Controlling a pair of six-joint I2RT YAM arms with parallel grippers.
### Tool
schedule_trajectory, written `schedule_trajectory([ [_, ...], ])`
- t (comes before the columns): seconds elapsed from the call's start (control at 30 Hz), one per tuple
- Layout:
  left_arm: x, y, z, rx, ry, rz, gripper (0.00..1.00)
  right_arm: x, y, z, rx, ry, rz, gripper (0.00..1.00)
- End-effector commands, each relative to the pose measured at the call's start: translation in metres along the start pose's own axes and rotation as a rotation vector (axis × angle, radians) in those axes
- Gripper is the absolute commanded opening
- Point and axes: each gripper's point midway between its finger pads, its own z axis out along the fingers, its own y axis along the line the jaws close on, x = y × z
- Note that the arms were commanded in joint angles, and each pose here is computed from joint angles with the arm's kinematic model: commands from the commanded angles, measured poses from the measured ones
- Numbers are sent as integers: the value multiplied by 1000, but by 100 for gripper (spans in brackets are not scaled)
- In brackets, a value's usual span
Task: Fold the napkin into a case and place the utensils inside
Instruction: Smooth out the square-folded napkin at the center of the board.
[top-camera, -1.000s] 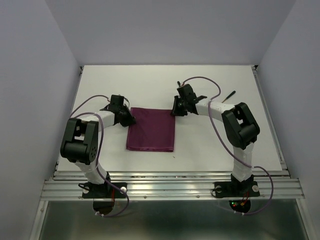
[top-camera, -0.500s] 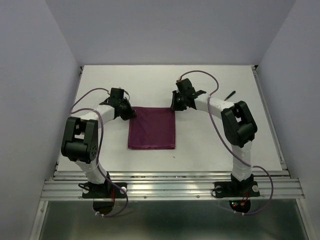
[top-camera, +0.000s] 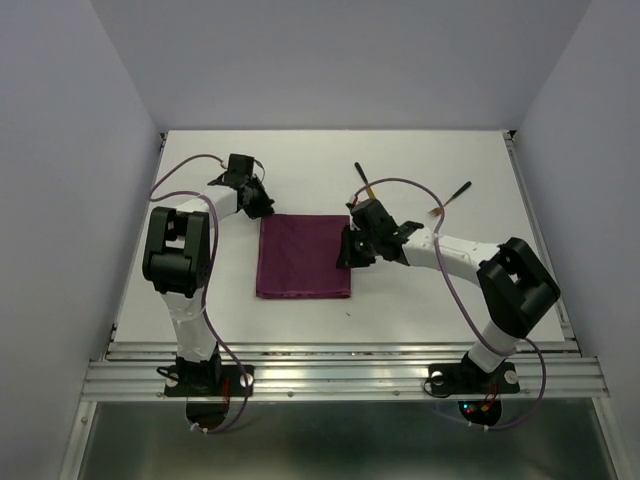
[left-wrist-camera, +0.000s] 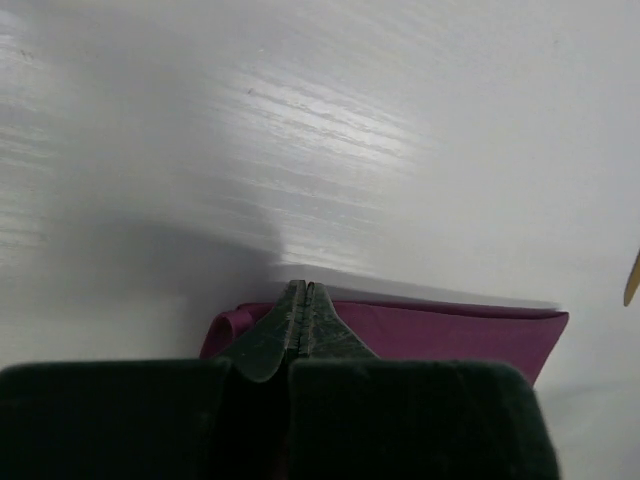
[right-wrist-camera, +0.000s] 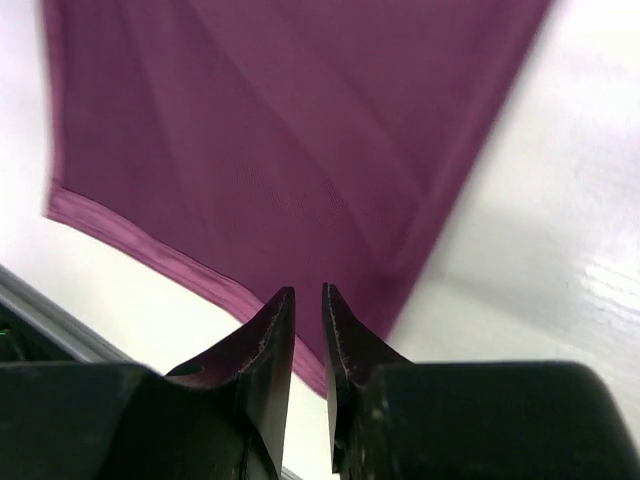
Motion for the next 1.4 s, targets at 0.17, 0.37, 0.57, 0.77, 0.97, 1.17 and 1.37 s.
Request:
schedule_trajectory([
  [0.17,-17,-6,-5,5,-36,48,0,30,-30,9,93,48,15,22],
  [0.37,-52,-24,-54,5,-157,90,0,2,-9,-18,54,-37,-37,24],
  [0.57,-37,-19,-72,19,-143,88,0,16,9,-22,5,-9,-40,24],
  [0.77,6,5,-49,-6,-33,40,0,53,-1,-1,-9,87,3,24],
  [0.97,6,24,-24,-130,-103,-15,0,67,-34,12,124,114,-5,24],
  [1.17,11,38,-8,-184,-101,-29,0,72,-49,14,183,119,-33,24],
  [1.37,22,43,-10,-184,-94,-32,0,56,-53,4,217,60,-34,24],
])
